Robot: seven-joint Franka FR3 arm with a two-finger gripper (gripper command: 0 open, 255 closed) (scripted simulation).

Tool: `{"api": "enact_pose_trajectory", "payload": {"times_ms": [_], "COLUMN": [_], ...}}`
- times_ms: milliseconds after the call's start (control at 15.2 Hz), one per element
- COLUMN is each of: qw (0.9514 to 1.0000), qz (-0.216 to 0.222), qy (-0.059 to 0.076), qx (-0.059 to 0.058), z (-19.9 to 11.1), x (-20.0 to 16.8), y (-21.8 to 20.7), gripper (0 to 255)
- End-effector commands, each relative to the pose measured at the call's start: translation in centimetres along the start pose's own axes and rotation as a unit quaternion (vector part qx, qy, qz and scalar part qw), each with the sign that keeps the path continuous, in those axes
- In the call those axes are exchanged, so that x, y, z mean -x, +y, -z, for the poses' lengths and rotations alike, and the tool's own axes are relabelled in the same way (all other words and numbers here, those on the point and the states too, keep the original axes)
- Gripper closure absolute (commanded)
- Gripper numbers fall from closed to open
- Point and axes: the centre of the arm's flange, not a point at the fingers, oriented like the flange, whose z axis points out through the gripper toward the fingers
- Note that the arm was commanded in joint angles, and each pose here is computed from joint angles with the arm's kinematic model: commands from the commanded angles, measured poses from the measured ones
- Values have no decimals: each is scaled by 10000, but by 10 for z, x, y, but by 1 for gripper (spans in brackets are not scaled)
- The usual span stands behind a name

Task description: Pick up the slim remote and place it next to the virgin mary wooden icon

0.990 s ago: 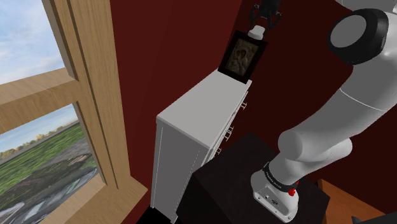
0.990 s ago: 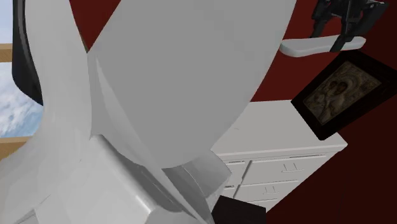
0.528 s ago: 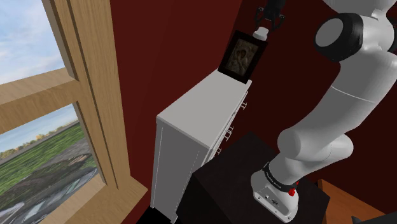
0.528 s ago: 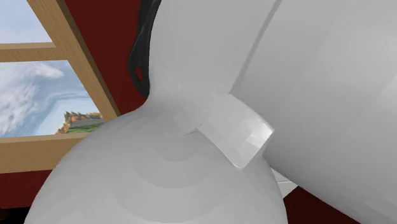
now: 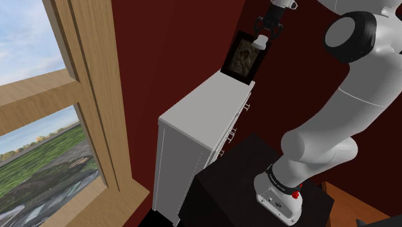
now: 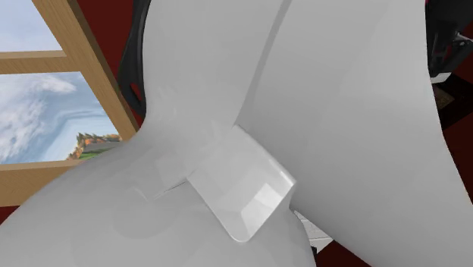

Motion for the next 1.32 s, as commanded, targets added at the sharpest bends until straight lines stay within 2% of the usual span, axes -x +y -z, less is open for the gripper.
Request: {"api": "enact_pose_trajectory", "payload": {"times_ms": [0, 1254], "qw": [10000, 10000], "qz": [0, 0], "qy": [4, 4], "qx": [-2, -2], "z": [-10, -110], "x": [0, -1], "y": [0, 2], "gripper": [255, 255]}}
